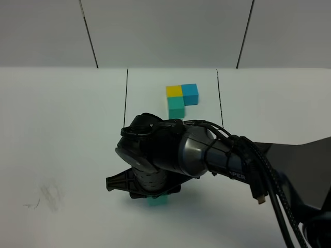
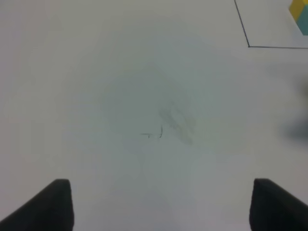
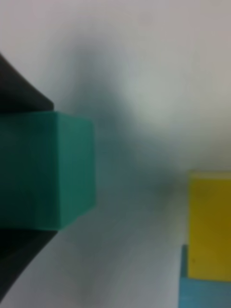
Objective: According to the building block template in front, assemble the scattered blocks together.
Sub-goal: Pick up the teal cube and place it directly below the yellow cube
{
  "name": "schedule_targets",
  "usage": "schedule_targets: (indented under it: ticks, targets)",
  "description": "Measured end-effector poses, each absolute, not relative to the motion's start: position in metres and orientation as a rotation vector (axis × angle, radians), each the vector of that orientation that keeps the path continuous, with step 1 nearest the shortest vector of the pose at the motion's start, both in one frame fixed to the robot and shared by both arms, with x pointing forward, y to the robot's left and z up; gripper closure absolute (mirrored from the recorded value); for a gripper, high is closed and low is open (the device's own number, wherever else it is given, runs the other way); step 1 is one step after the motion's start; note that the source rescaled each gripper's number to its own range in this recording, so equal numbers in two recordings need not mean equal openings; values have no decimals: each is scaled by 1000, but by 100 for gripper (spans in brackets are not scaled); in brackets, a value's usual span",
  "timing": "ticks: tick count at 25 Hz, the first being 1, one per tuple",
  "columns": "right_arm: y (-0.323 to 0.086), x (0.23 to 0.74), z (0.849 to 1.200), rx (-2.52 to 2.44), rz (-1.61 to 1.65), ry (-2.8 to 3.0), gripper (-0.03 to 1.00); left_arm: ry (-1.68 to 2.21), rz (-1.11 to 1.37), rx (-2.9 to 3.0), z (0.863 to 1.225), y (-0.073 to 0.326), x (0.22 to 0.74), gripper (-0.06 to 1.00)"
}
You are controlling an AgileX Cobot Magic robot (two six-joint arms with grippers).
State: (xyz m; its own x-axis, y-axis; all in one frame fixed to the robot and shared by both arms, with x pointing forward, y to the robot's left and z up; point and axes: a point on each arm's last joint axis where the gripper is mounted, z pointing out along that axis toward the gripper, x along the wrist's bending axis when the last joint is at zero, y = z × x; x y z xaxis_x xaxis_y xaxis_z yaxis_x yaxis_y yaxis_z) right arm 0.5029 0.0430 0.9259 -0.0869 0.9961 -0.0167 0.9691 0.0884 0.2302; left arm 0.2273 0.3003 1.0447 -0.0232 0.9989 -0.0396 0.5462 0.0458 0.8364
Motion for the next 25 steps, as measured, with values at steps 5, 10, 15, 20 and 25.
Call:
schedule_targets:
  ticks: [5, 10, 15, 20, 25]
  targets:
    - [42, 507, 921, 1997, 248, 2138, 73, 1650, 852, 1578, 1045, 300, 227, 20]
    - [41, 510, 922, 2005, 271, 2087, 73, 1650, 852, 1578, 1045, 300, 227, 20]
    - [42, 510, 922, 2010, 287, 2078, 73, 1650, 852, 1578, 1045, 300, 227, 20]
    - [41, 513, 922, 2007, 303, 2044, 73, 1650, 852, 1578, 1045, 300, 227, 20]
    - [40, 515, 923, 2008, 314, 2019, 73, 1650, 852, 1578, 1045, 300, 227, 20]
